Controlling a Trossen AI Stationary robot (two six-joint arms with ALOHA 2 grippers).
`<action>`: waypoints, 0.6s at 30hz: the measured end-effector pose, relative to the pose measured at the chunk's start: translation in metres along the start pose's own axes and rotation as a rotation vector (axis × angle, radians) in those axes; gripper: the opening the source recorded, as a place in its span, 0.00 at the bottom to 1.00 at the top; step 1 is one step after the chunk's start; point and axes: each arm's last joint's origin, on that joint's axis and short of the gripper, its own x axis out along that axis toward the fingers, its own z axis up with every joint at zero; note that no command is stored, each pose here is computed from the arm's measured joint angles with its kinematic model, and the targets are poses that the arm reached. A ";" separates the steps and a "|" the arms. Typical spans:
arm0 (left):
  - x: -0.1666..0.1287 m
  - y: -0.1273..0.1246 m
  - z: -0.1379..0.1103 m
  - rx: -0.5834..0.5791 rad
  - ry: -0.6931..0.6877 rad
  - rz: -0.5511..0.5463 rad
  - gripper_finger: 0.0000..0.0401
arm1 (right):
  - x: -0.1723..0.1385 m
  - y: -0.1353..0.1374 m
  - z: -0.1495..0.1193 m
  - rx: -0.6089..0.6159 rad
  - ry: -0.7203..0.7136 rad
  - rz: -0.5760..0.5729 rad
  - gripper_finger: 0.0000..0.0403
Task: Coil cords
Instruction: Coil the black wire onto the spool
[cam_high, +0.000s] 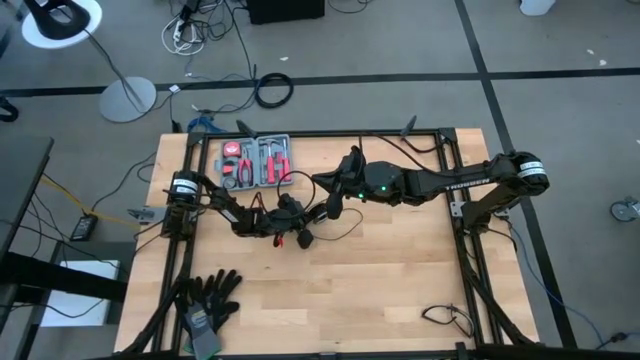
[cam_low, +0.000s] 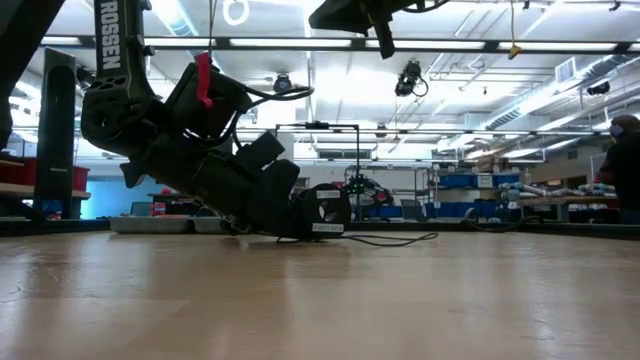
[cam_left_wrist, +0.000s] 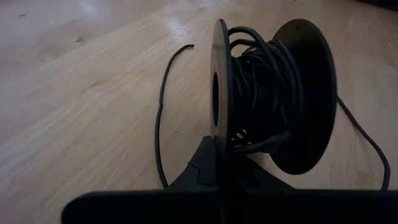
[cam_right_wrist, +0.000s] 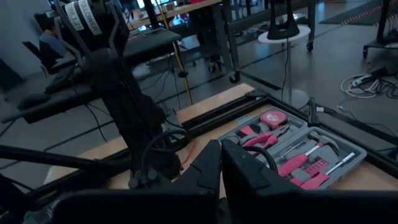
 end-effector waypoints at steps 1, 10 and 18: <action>0.000 0.000 0.000 0.005 0.000 0.000 0.00 | 0.000 0.000 0.000 0.000 0.000 0.000 0.04; 0.000 0.000 0.000 0.005 -0.003 -0.001 0.00 | 0.000 0.001 -0.002 0.037 0.015 0.005 0.05; 0.000 0.000 0.000 0.007 -0.003 -0.001 0.00 | -0.008 -0.017 -0.044 0.051 0.425 -0.183 0.01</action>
